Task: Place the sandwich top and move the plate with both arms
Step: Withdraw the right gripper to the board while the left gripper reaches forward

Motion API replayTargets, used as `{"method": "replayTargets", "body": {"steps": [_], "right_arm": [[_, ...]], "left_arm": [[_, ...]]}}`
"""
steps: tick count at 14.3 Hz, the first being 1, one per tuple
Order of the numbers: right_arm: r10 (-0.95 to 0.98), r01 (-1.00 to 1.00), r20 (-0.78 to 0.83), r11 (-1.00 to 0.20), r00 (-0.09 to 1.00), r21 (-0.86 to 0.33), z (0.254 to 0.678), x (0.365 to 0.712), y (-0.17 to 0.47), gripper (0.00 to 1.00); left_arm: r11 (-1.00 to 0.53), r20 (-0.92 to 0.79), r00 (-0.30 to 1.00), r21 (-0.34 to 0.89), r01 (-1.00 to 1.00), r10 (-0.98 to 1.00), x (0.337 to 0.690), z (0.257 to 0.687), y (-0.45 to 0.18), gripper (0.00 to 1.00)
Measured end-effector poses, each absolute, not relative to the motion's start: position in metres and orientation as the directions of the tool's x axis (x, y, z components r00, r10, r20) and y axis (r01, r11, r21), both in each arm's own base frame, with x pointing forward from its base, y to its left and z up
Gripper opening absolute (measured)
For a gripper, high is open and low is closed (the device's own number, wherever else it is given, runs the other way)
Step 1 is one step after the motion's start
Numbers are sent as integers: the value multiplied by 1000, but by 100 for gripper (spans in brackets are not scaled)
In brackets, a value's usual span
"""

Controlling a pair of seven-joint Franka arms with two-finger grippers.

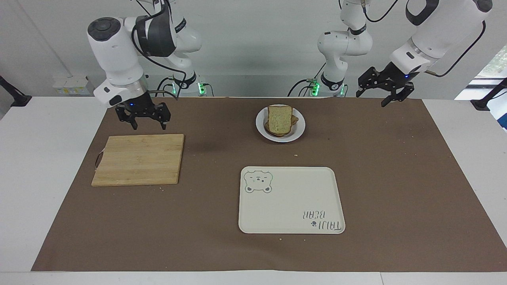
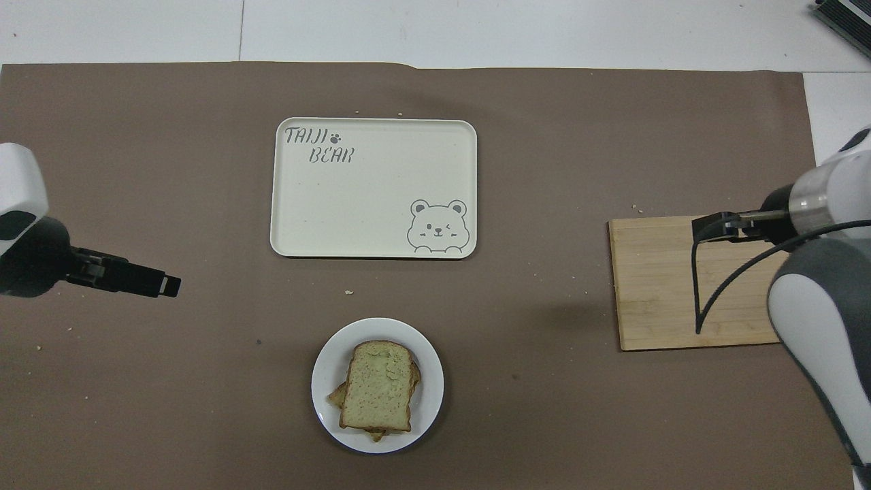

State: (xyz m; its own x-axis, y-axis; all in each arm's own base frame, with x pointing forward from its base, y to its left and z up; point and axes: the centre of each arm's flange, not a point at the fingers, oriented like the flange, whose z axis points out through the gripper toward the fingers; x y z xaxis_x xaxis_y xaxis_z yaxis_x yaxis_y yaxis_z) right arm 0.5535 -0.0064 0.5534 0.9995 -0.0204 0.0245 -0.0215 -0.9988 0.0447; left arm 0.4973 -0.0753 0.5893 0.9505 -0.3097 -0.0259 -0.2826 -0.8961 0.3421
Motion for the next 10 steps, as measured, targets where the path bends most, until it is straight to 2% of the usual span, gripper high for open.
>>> {"method": "replayTargets", "body": {"steps": [4,9,10], "right_arm": [[-97,-97,-10,-995,995,16,606,544,-40,100],[-108,-108,-35,-994,993,8,602,547,-44,100],[-105,-105,-37,-994,994,8,601,547,-42,100]], "left_arm": [[-848,-44,918,404,-344,-393,450,530,-105,100],[-832,-51,930,467,-300,-364,399,464,-120,96],[-834,-58,936,476,-281,-348,392,449,-119,89]]}}
